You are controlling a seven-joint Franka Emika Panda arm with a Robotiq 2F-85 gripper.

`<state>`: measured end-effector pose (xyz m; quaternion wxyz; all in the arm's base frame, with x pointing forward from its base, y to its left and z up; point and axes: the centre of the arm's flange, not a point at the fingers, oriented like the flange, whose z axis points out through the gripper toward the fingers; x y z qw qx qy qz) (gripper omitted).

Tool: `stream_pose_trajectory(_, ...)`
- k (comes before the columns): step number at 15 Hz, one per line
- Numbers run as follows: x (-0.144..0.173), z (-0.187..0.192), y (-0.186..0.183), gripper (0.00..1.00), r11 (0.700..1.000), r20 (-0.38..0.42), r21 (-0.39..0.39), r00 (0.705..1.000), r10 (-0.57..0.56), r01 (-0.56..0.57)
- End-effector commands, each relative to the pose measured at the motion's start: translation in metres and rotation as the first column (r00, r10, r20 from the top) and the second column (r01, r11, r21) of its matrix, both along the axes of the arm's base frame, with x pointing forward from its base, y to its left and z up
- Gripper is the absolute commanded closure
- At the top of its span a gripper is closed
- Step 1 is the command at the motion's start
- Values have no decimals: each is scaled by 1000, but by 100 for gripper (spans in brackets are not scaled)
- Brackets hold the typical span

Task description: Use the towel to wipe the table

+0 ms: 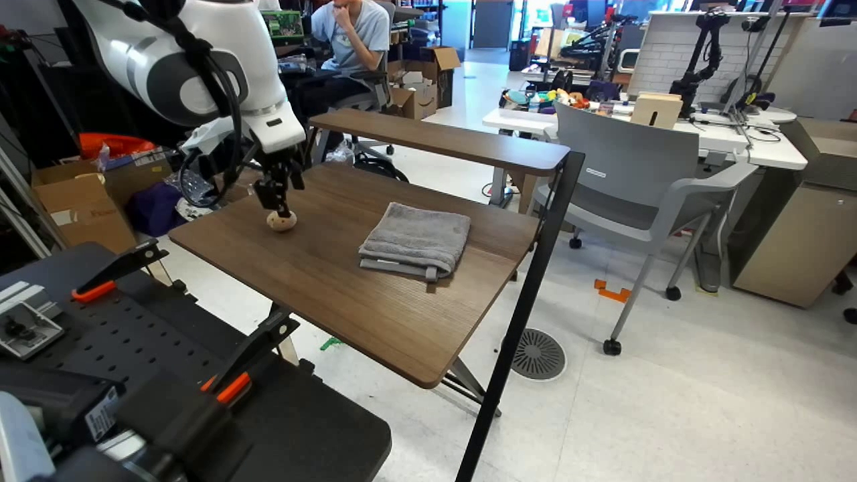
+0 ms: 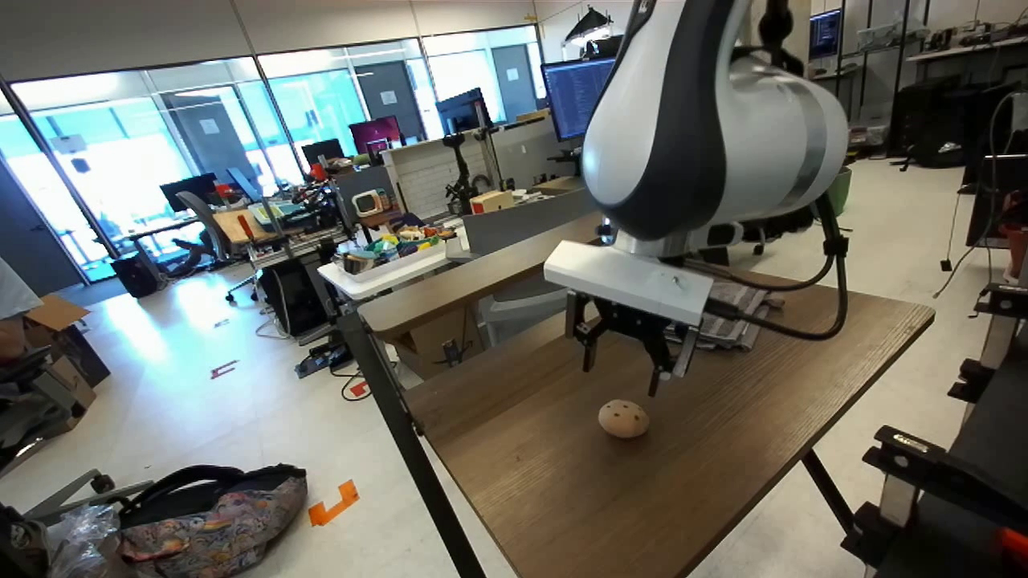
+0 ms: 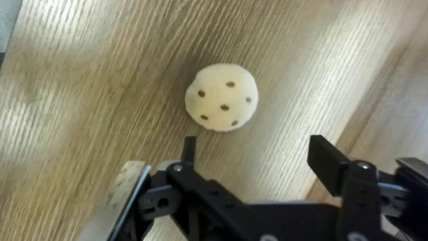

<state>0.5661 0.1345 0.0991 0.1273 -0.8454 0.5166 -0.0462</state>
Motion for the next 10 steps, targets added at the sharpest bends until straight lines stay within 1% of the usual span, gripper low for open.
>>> stream_pose_trajectory(1,-28,73,-37,0,999,42,27,999,35,-36)
stream_pose_trajectory(4,-34,112,-67,0,997,44,52,998,55,-57)
stream_pose_trajectory(8,-37,148,-100,0,993,31,109,998,47,-50)
stream_pose_trajectory(9,-38,153,-107,0,991,33,121,998,51,-54)
stream_pose_trajectory(10,-24,135,-91,0,995,41,95,998,38,-42)
